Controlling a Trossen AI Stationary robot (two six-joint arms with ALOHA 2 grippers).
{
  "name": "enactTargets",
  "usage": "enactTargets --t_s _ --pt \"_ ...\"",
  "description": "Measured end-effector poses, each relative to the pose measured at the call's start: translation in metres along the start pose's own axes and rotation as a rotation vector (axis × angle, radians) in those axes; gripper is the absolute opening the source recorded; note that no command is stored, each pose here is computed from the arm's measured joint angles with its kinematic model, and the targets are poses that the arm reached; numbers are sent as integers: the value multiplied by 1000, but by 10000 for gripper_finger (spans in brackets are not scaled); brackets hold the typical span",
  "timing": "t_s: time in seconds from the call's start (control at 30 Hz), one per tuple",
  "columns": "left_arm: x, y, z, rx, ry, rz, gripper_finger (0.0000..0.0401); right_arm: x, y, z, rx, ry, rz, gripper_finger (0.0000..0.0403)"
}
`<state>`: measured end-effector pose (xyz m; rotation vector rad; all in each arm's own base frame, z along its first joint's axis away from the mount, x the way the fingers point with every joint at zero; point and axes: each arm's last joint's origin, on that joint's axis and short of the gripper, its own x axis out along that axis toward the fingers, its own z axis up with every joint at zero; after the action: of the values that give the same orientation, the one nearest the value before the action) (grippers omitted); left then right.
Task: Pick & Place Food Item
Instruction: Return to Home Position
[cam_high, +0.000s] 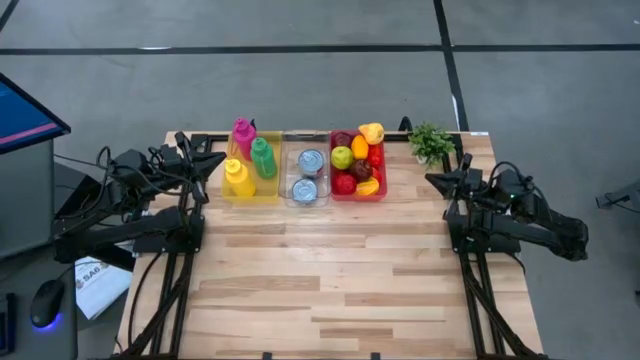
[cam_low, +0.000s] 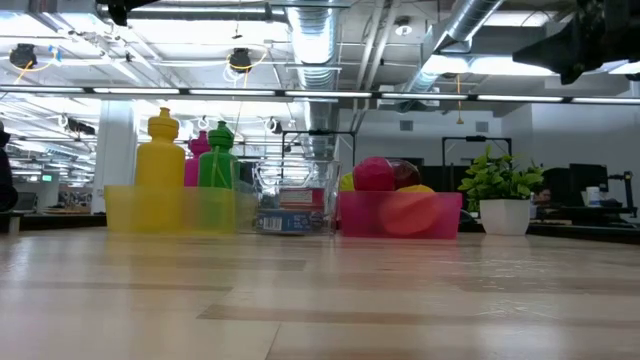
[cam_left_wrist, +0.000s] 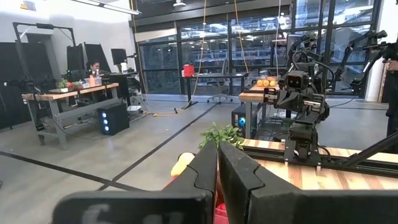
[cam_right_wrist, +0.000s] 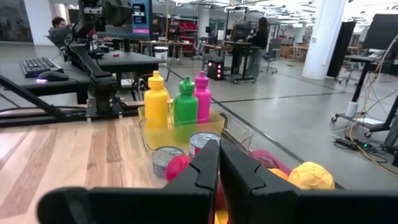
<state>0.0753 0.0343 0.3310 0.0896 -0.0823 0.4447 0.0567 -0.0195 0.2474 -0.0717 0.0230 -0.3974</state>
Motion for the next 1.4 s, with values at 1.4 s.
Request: enactTargets --t_s 1.4 --pt "1 0 -1 -1 6 -8 6 24 8 -62 69 174 13 10"
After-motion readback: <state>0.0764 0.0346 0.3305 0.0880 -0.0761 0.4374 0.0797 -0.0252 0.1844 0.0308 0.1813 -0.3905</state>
